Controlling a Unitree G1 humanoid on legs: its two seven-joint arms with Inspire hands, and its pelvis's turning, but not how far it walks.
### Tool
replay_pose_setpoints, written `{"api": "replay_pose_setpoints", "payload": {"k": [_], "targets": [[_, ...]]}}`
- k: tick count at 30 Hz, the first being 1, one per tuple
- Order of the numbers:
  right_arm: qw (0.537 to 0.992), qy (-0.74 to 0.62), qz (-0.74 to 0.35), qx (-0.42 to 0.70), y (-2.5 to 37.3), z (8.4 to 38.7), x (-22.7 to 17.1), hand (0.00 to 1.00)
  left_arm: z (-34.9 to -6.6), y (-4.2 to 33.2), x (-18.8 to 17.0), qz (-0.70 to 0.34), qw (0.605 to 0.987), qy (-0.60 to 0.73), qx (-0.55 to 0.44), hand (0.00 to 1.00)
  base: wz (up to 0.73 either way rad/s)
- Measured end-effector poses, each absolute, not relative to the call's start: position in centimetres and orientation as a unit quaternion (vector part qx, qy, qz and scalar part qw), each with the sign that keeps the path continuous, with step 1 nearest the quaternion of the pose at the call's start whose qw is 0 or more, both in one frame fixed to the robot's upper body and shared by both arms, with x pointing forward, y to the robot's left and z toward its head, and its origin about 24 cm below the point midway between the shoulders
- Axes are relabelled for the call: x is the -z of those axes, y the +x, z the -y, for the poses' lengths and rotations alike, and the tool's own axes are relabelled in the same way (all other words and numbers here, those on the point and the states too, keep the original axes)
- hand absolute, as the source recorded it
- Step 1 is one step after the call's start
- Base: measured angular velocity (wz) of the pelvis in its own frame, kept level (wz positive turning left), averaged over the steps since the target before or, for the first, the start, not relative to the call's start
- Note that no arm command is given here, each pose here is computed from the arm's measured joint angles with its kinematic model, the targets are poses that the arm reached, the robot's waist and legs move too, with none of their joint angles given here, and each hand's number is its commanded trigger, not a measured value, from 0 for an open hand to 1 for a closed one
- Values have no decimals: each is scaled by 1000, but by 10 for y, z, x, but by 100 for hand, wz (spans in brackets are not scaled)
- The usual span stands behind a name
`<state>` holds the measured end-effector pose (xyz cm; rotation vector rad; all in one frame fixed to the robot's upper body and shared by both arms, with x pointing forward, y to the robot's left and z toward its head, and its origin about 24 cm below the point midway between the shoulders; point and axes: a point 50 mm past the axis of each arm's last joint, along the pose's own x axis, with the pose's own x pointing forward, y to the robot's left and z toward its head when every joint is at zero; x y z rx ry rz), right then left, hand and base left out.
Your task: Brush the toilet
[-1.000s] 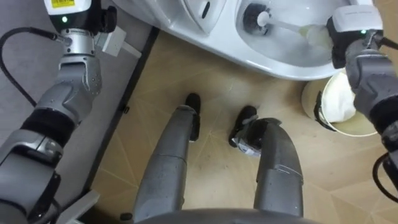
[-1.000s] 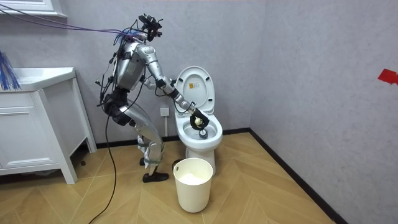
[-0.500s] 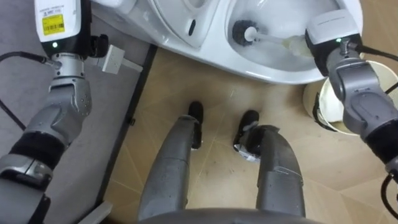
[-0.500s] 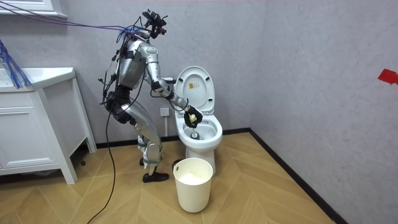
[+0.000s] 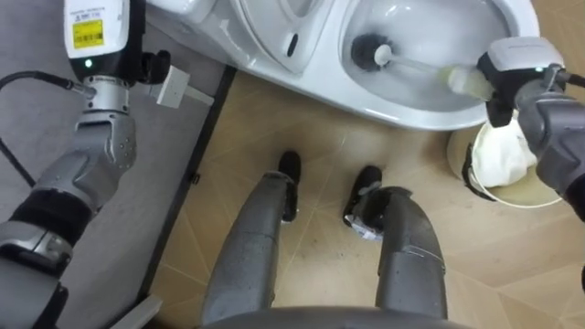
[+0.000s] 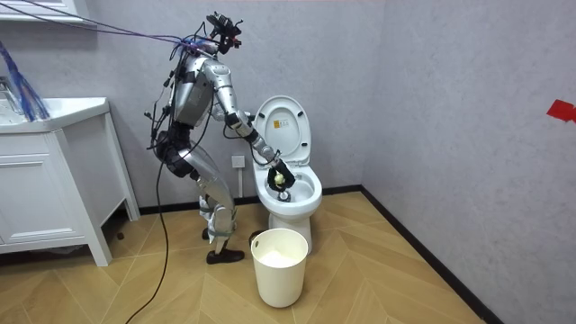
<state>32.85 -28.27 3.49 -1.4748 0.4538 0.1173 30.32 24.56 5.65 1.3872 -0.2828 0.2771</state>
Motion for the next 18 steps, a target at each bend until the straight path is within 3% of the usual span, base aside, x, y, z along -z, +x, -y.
{"api": "replay_pose_setpoints", "payload": {"k": [3,11,18], "targets": [[773,-602,-198,14,344,294,-58,100,-246,309,-67,148,748,631,-144,0,4],[850,-477,-209,74,341,307,-57,100,-243,320,-85,167,739,631,-167,0,9],[871,-423,-234,90,335,311,-47,100,-238,327,-90,162,740,635,-153,0,0]]}}
